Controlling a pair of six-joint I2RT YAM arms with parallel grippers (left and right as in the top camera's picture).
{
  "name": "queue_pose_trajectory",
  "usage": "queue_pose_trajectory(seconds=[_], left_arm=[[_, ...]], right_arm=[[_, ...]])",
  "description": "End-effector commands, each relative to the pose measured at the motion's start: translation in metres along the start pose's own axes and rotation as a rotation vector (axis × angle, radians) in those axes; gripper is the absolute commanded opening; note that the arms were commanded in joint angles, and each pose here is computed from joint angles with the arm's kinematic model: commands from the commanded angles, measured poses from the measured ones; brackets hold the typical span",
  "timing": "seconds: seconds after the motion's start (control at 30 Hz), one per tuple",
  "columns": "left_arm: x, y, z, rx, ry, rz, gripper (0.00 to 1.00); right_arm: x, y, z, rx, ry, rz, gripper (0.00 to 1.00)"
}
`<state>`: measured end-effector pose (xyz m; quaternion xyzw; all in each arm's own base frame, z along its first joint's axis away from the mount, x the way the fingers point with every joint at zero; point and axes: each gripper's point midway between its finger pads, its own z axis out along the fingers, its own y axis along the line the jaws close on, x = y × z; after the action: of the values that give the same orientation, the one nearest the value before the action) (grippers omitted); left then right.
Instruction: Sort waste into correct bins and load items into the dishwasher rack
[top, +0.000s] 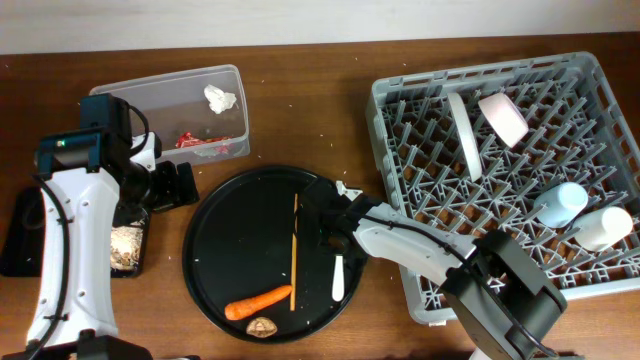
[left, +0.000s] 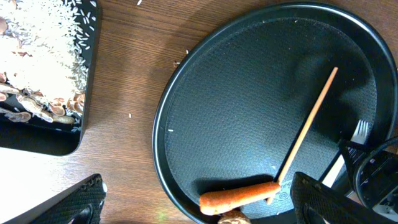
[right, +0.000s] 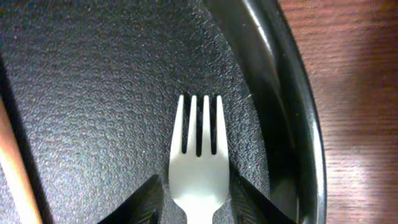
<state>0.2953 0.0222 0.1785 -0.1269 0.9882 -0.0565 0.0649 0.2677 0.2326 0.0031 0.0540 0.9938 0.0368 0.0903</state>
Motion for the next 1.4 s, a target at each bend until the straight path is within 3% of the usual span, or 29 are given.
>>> queue_pose_trajectory(seconds=[0.0,0.8,1.17,1.37], left_arm=[[0.001,0.001,0.002,-0.008,0.004,0.004,0.95],[0.000,0.001,0.002,-0.007,0.003,0.004,0.95],[0.000,0.001,0.002,-0.007,0.003,0.004,0.95],[0.000,0.001,0.002,-0.007,0.003,0.004,0.95]], right_arm=[[-0.011,-0.019,0.010,0.095,-0.061,0.003,0.40],[-0.022,-0.015,0.002,0.084,-0.104,-0.003,0.28],[-0.051,0.004,-0.068,0.086,-0.120,-0.093,0.24],[-0.076,-0.033,-0.125,0.064,-0.176,-0.084,0.24]])
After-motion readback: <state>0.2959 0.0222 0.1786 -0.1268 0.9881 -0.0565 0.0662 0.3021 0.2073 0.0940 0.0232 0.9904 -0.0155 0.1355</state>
